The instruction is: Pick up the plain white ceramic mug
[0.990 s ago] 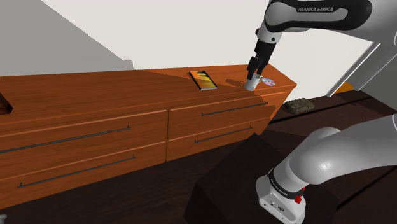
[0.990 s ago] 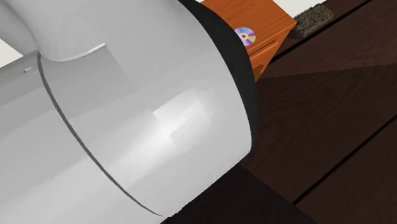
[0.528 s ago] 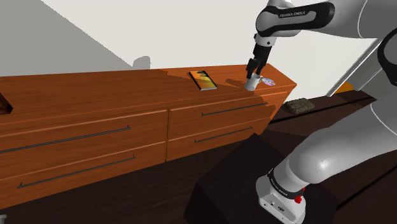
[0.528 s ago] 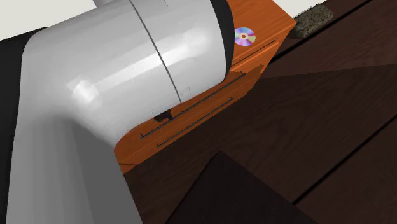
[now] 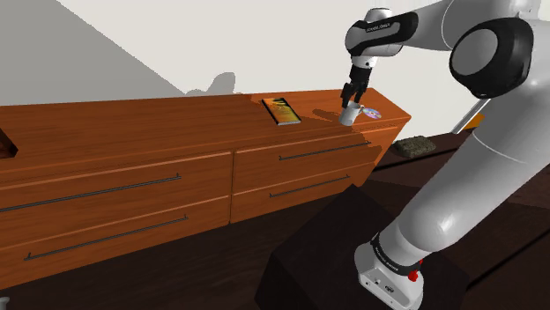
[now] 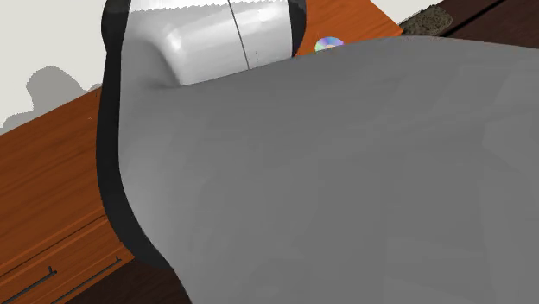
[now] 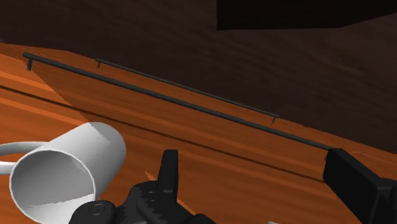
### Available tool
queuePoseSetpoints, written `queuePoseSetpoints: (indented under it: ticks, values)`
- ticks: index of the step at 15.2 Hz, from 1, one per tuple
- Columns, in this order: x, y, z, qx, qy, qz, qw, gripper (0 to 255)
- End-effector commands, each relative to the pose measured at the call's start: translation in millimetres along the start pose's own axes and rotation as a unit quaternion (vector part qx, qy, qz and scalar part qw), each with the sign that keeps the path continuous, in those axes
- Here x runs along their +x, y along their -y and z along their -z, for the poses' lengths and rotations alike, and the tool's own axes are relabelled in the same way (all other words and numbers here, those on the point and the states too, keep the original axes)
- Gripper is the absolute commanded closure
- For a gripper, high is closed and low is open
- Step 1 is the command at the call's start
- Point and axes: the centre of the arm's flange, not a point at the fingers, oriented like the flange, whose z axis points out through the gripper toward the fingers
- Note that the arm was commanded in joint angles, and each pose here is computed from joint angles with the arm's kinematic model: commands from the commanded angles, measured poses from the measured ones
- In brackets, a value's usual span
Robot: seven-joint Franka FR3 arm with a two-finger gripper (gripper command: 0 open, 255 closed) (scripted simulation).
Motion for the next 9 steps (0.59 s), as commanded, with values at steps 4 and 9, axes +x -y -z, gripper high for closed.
queuePoseSetpoints:
  ticks: [4, 9]
  values:
    - [31, -54, -27, -0.003, 0.008, -0.011, 0.9999, 0]
    - [59, -109, -51, -0.005, 0.016, -0.022, 0.9996, 0]
